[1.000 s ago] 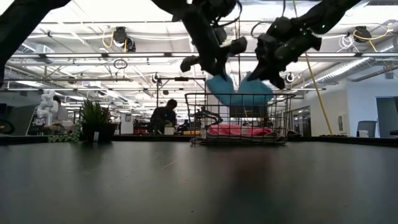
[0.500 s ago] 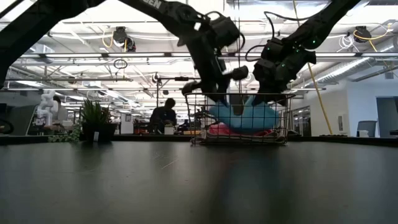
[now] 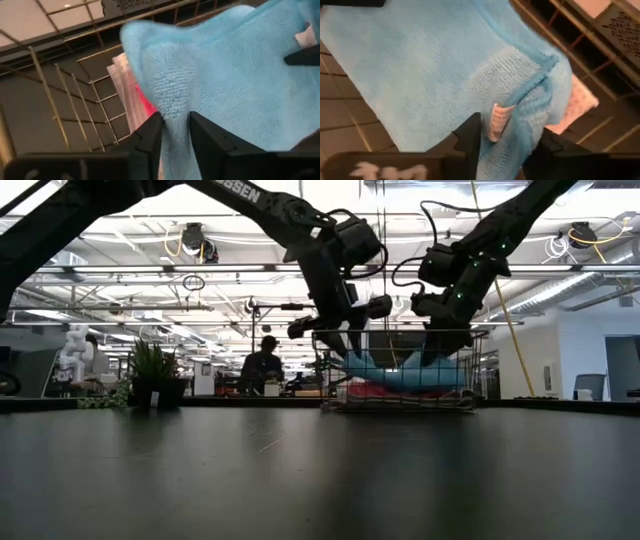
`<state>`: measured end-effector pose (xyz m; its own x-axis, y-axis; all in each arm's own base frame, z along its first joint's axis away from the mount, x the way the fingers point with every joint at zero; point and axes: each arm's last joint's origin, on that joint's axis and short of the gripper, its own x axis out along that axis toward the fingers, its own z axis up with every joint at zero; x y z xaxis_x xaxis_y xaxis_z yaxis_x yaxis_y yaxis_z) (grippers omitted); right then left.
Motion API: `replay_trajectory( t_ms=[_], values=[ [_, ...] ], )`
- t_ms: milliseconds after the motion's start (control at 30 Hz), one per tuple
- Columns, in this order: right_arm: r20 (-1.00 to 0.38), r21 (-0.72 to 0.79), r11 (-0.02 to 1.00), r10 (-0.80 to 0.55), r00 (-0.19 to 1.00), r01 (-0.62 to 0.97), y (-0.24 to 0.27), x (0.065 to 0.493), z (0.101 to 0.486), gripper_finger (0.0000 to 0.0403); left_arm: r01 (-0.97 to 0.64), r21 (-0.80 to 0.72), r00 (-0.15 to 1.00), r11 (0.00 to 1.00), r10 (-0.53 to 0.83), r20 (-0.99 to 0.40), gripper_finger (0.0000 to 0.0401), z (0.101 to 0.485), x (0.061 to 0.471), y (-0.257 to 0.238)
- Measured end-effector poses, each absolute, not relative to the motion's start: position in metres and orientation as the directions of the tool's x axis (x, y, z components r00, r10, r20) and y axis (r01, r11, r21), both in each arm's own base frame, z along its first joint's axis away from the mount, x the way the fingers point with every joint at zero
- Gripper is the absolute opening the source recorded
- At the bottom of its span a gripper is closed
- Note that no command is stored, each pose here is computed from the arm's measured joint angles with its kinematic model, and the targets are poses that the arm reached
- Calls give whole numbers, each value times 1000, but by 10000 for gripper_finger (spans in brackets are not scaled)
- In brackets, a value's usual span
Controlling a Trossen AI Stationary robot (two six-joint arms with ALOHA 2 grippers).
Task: Fold microfiber towels
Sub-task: Put the right blue towel into the wire basket, then fold the green towel
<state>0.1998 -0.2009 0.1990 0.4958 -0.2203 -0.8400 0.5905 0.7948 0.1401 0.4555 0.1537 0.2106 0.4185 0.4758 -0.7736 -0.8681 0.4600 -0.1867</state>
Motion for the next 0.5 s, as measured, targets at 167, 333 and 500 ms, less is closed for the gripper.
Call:
replay_trajectory(
  t_ms=[167,333,500],
  values=[
    [-817,127,810,-242,523,573,-197,200,209,147,-858,-187,436,479,484,-759,131,212,457,154],
    [-765,100,832,-286,577,545,-187,197,230,166,-854,-194,448,484,492,-746,155,215,459,155],
    [-746,102,827,-304,593,553,-182,191,241,177,-852,-208,460,481,497,-736,171,219,459,156]
  ],
)
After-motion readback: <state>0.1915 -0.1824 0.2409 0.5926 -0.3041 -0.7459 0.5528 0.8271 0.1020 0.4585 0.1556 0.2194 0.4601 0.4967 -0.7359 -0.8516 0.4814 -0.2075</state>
